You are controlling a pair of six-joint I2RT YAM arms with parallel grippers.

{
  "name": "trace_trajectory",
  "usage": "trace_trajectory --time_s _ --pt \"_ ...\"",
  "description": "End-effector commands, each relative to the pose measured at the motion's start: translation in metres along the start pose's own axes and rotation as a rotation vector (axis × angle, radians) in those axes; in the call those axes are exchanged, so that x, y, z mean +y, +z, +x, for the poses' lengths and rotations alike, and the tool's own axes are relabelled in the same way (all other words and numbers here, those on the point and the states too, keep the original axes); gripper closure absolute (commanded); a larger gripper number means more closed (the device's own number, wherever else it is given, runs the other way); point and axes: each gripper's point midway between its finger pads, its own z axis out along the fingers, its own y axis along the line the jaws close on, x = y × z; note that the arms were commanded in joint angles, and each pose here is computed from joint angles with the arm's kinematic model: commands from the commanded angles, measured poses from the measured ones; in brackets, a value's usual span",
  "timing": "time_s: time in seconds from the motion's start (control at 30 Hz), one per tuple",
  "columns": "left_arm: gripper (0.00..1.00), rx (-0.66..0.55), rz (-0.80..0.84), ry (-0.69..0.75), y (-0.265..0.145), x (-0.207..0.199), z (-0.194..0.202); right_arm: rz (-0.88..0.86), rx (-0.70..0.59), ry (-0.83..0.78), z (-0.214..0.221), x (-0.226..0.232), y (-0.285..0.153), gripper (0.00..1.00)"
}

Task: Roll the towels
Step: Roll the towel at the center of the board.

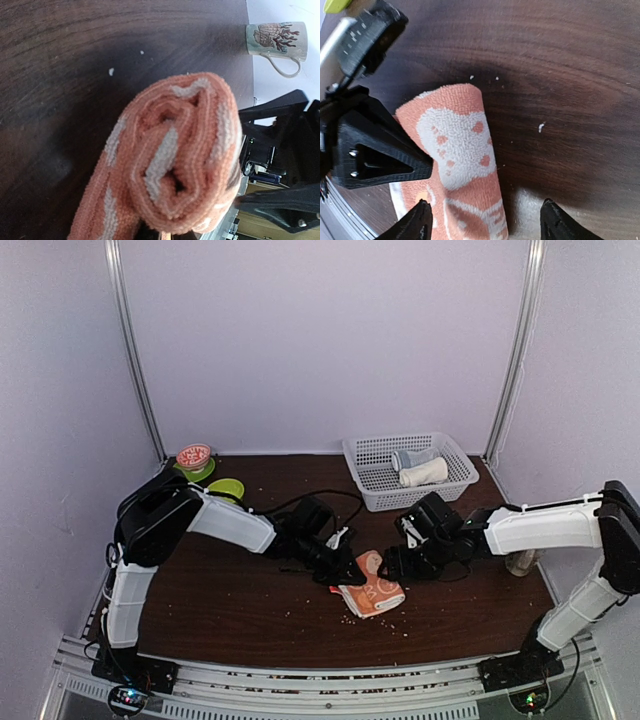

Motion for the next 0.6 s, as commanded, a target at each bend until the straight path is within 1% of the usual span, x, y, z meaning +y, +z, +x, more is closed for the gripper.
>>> trace_trajectory --time_s 0.0,0.1,0.17,0.23,0.3,0.47,0.57 --pt "0.90 0.001 -0.026 0.014 -0.001 0.000 0.005 -0.073 0.053 -0.003 0.009 0.006 0.017 0.29" --pt "0.90 0.002 -0.024 0.016 -0.001 -0.002 0.006 -0.096 0.087 -0.008 0.015 0.008 0.024 0.37" --pt "0.90 0.001 -0.026 0.018 -0.003 -0.002 0.005 -0.102 0.107 -0.008 0.019 0.008 0.028 0.47" --pt "0.90 0.001 -0.030 0.020 -0.003 -0.002 0.006 -0.096 0.119 -0.012 0.022 0.006 0.029 0.59" --pt "0.90 0.001 -0.032 0.023 -0.004 -0.002 0.006 -0.070 0.114 -0.023 0.021 0.002 0.027 0.69" --pt "0.90 -0.003 -0.027 0.033 -0.008 -0.007 0.006 0.072 0.103 -0.095 0.018 -0.010 0.017 0.90" --pt "0.90 -0.010 -0.021 0.044 -0.016 -0.013 0.009 0.180 0.109 -0.150 0.018 -0.016 0.015 0.96"
